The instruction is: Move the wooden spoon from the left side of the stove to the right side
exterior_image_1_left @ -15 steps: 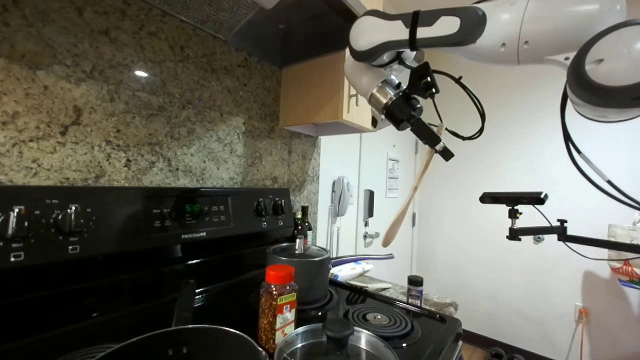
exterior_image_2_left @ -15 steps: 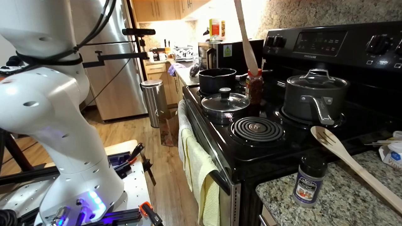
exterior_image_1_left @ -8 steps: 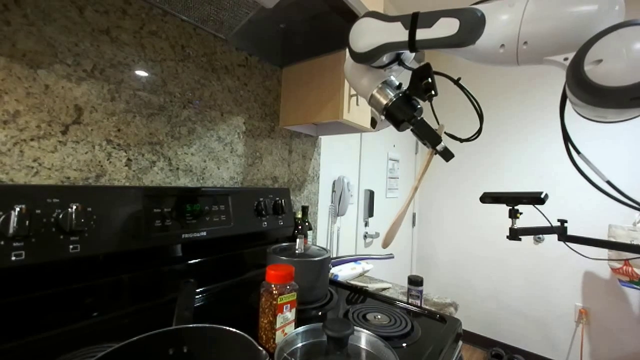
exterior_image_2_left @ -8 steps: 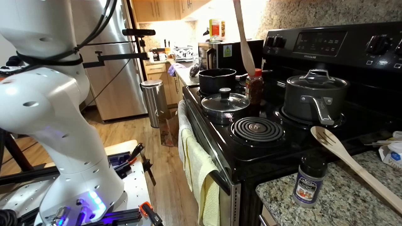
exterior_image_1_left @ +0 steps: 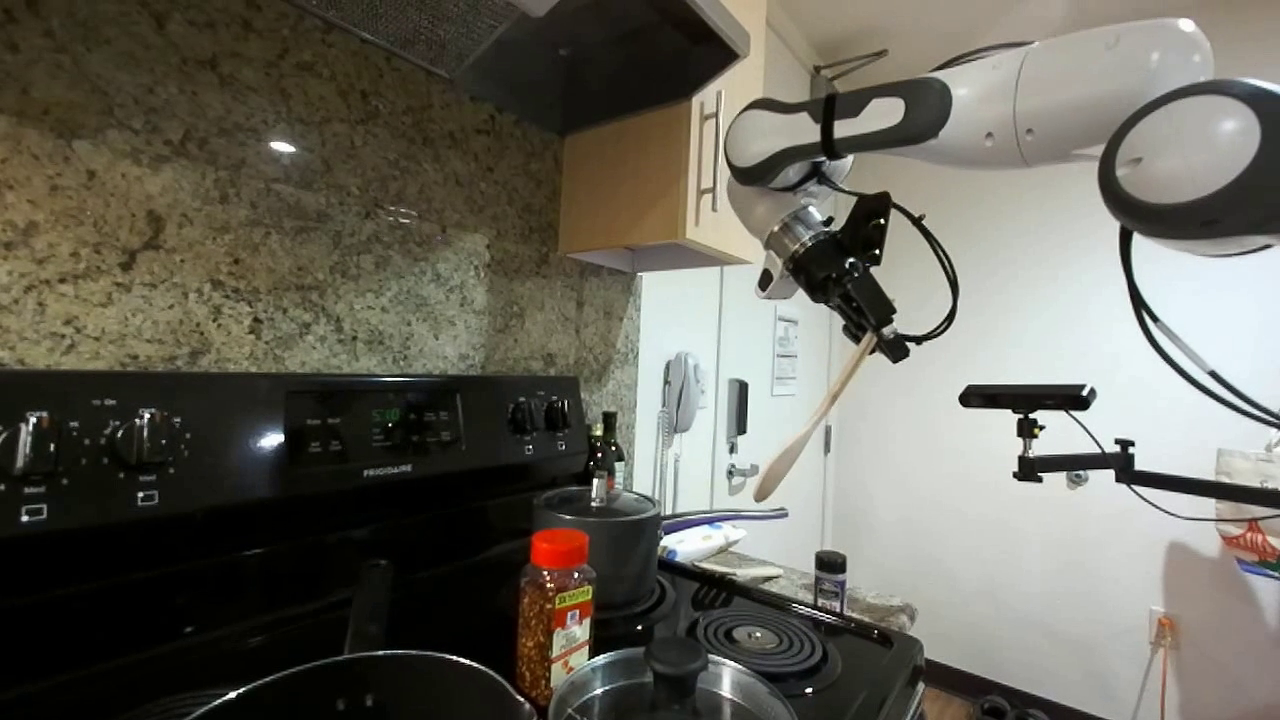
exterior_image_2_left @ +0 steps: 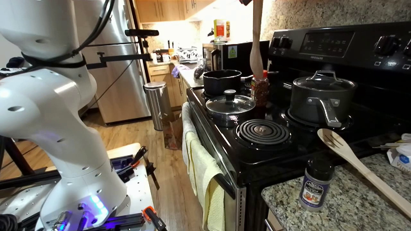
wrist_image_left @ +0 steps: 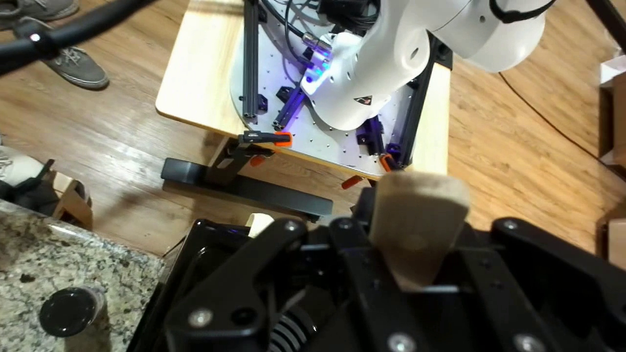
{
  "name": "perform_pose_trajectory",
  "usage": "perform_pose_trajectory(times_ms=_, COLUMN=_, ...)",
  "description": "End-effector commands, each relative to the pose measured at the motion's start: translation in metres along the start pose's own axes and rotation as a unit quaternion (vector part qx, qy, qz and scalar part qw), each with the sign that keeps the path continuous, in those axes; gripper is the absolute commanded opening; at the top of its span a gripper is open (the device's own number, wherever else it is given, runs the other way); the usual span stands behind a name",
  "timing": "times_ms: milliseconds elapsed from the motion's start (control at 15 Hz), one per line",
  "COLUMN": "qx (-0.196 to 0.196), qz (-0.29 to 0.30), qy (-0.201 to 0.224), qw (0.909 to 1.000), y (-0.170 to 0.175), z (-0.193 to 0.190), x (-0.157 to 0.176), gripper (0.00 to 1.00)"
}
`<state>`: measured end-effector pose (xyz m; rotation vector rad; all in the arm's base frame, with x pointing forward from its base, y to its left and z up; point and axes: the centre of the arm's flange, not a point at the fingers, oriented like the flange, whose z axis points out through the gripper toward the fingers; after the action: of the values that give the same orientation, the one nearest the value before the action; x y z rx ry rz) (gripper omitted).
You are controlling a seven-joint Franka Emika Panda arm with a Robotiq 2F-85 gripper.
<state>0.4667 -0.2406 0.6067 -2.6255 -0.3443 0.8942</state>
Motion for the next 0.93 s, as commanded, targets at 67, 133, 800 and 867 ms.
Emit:
perform_pose_trajectory(times_ms=67, qx=0.016, qz=-0.004, qy=0.003, qw=0.9999, y=0.01, z=0.003, x=-0.004, gripper=0.09)
perform_pose_trajectory(times_ms=133, qx=0.016, qz=-0.005, qy=0.002, qw=0.9999, y=0.009, z=0.003, x=-0.004, gripper=0.09)
perform_pose_trajectory(times_ms=800, qx=-0.079, qz=-0.225, qy=0.077, qw=0.9682, y=0.124, z=0.068, x=0.019, gripper=0.02)
perform_pose_trajectory(times_ms=867, qx=-0.071, qz=-0.247, qy=0.066, qw=0.9642, y=0.136, z=0.08, x=0.018, gripper=0.02)
